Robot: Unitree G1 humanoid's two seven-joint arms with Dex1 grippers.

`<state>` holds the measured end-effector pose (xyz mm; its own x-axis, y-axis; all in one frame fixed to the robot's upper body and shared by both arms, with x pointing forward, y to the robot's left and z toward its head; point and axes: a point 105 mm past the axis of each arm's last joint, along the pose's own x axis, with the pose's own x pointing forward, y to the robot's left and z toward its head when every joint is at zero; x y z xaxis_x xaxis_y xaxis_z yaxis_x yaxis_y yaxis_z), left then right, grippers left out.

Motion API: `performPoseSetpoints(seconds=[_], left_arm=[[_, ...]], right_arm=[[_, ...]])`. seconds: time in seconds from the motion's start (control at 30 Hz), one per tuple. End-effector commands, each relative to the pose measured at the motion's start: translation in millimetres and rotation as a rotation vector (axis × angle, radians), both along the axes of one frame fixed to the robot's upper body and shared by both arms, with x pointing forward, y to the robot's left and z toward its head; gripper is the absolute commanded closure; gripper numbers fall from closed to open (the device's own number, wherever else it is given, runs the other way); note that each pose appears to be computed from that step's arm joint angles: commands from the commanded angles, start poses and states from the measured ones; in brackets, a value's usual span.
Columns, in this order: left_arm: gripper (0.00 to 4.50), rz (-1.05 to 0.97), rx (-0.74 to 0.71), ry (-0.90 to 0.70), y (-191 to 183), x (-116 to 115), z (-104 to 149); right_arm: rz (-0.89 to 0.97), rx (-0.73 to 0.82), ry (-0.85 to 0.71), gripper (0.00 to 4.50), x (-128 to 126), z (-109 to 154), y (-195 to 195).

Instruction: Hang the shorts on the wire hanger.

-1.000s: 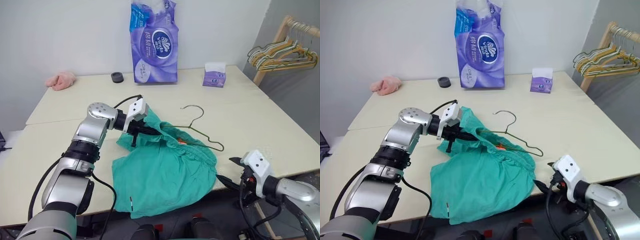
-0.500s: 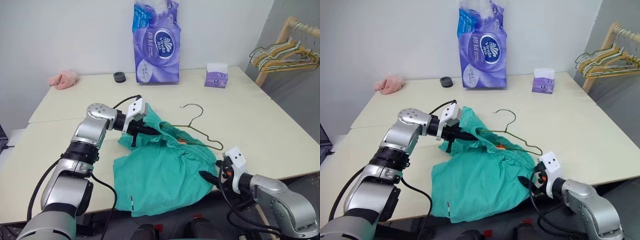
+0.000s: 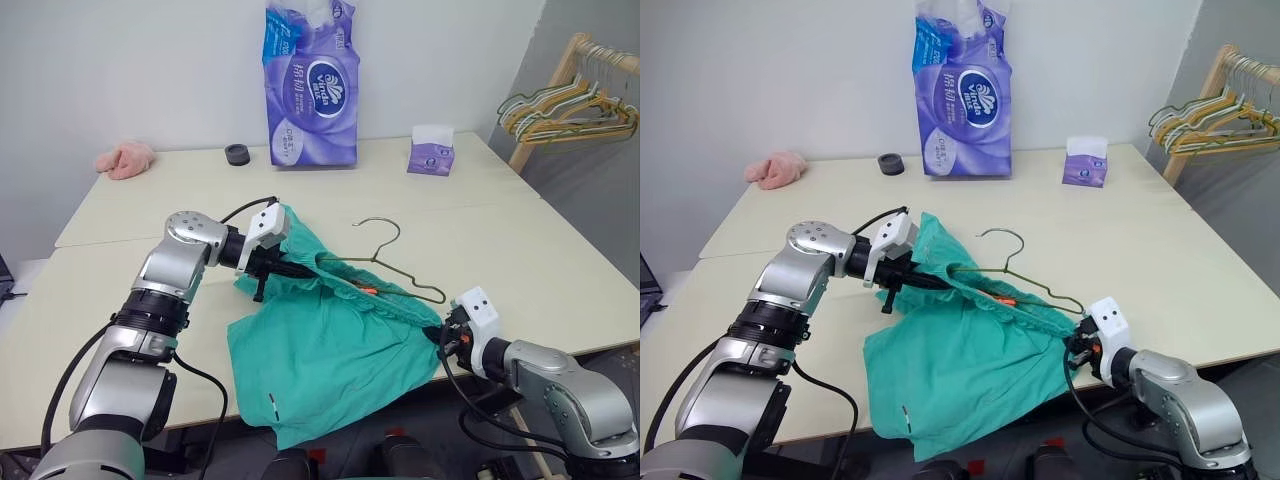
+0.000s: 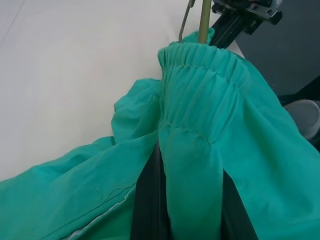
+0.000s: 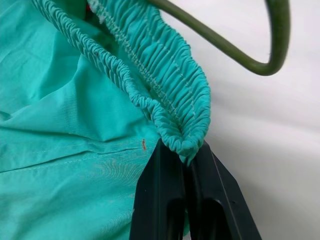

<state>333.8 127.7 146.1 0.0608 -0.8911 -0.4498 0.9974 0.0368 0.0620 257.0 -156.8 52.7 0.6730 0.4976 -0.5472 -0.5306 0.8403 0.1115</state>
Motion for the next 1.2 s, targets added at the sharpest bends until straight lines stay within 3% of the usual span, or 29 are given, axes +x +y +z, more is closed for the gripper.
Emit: performPoseSetpoints(seconds=[0.03, 0.63, 0.9, 1.2], left_arm=[[4.5, -0.016, -0.026, -0.008, 6.1, -5.5, 18.8], [4.5, -0.016, 0.124, -0.016, 24.6, -9.2, -3.7], [4.5, -0.02, 0.222, -0.048, 36.6, -7.3, -16.3], [4.5, 0.011, 0.268, -0.125, 40.8, 1.9, -22.3]], right_arm=[[-0.062, -0.027, -0.042, 4.46, 7.7, 8.9, -16.7], [-0.068, -0.048, -0.031, 4.46, 0.5, 15.9, -32.9], [-0.132, 0.035, 0.01, 4.46, -1.1, 16.2, -35.9], [0.073, -0.119, -0.029, 4.46, -20.9, 28.9, -34.1]])
